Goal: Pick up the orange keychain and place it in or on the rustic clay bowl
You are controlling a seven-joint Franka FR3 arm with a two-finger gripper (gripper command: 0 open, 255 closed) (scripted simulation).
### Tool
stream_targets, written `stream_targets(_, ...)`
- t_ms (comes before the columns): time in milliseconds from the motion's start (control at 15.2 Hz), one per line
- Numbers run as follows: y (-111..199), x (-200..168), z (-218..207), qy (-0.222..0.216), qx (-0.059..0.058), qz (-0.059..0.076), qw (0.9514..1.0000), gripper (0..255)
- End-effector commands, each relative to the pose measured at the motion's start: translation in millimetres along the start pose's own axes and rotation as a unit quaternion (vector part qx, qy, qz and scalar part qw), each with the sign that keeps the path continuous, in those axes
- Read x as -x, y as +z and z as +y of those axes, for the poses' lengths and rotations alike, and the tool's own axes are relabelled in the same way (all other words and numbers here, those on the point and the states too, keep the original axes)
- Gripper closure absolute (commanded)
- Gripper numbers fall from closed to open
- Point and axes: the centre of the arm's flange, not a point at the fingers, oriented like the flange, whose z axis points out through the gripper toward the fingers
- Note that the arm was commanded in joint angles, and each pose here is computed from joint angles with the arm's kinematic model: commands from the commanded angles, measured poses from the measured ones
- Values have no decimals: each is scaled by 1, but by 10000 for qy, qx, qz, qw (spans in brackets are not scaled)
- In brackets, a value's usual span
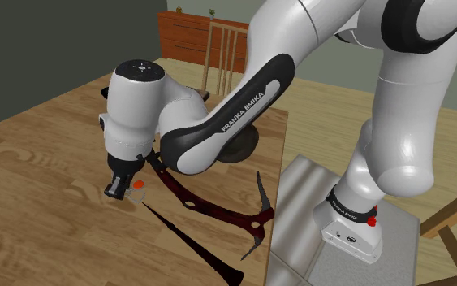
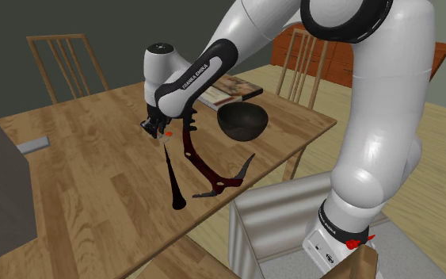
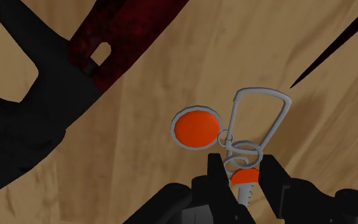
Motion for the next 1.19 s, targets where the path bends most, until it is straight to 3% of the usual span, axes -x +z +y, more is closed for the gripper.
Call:
stream_targets(0,3,3,-3,-15,-11,-43,10000,255)
stream_targets(1122,-72,-22,-2,-15,-10,-43,10000,255)
